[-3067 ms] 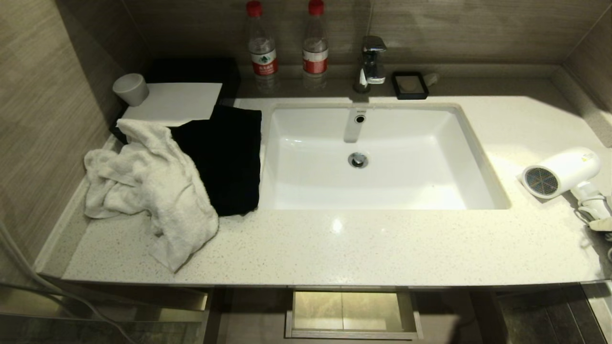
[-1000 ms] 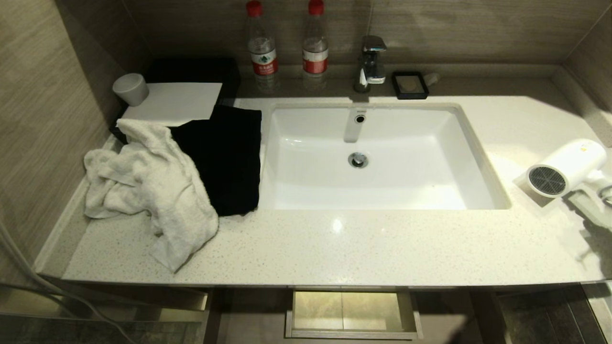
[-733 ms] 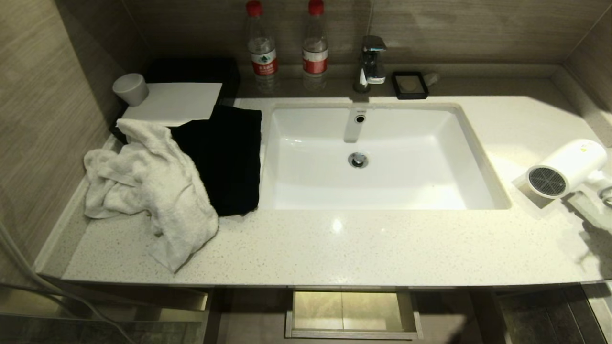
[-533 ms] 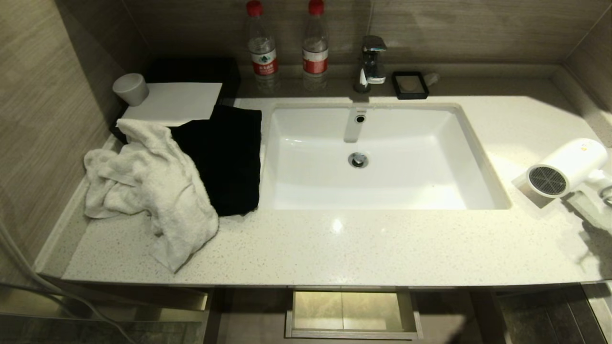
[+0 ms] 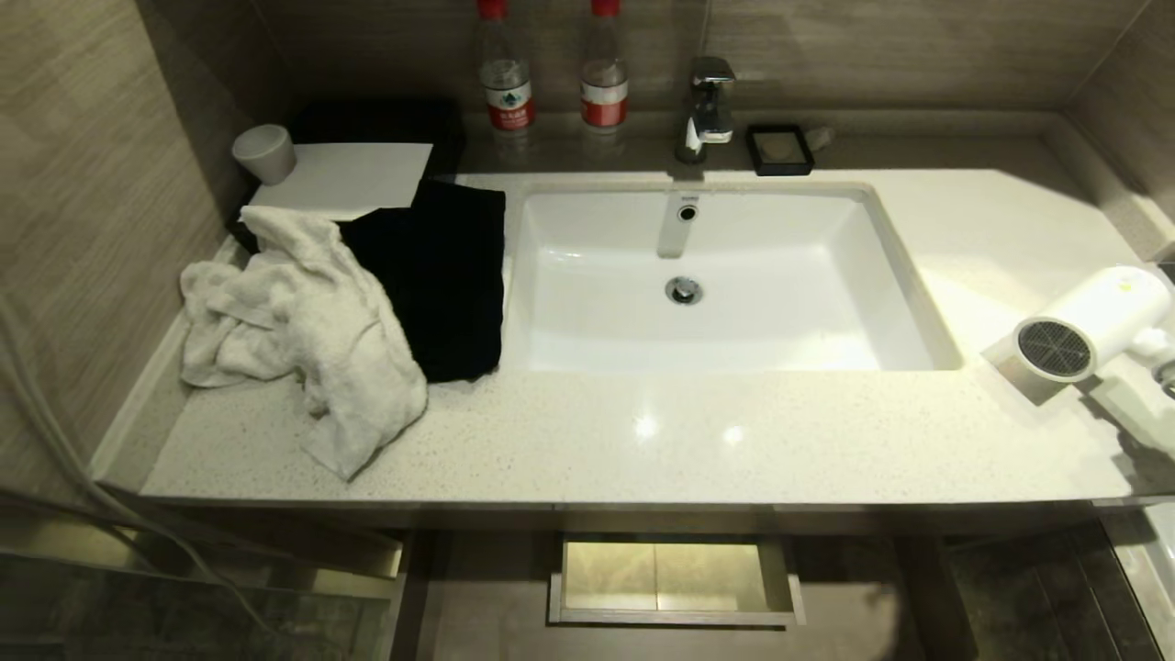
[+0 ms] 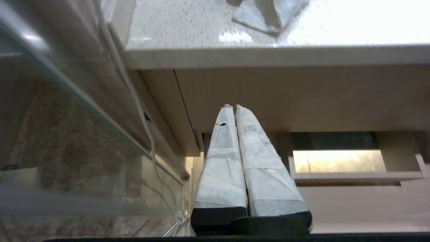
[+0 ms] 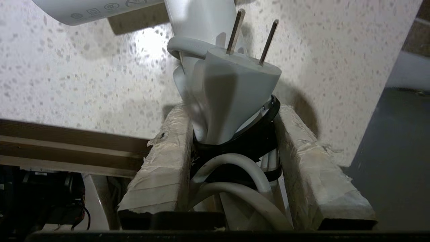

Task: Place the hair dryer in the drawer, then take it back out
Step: Pick up the hairdryer, then put it into the drawer

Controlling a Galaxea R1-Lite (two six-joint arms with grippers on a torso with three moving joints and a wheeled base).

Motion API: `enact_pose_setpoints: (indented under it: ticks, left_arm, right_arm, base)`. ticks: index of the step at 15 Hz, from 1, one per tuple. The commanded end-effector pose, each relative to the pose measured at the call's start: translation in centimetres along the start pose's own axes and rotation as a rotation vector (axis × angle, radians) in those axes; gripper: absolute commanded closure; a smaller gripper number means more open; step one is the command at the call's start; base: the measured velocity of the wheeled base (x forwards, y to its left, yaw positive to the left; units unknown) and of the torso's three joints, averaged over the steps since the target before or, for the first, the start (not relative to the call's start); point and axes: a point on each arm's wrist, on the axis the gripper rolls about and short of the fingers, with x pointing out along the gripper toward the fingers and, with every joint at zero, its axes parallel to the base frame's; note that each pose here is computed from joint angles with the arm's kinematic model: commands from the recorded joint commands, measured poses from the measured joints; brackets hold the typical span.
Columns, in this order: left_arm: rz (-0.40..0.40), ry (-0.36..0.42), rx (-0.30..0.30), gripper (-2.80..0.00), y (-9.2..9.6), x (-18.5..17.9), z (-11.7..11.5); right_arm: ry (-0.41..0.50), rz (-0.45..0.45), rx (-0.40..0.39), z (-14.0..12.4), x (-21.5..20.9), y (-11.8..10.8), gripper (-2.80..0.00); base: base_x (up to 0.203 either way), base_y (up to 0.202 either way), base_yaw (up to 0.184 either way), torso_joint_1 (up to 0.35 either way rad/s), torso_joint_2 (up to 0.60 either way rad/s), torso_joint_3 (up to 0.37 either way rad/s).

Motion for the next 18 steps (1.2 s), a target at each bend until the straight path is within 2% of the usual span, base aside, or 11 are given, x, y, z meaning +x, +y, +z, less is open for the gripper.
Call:
enact_pose_setpoints:
  ticks: [1,10,18]
  left_arm:
    - [0.0,0.0,0.0,0.0,0.0,0.0,0.0]
    - [0.0,0.0,-0.001,0.0,0.0,0.0,0.0]
    - [0.0,0.0,0.0,0.0,0.0,0.0,0.0]
  right_arm:
    - [-0.003,0.003,-0.005,-0.02,-0.13,0.13,0.0]
    - [-0.004,0.004,-0.002,-0.15,-0.33,0.37,0.0]
    - [-0.011,0.0,-0.005,-0.17,-0.8,0.76,0.0]
  base:
    - [0.0,0.0,0.0,-0.352,0.18,-0.128]
    - [0.0,0.0,0.0,-0.316,0.13,-0.184]
    - [0.0,0.0,0.0,-0.264,0.02,-0.247]
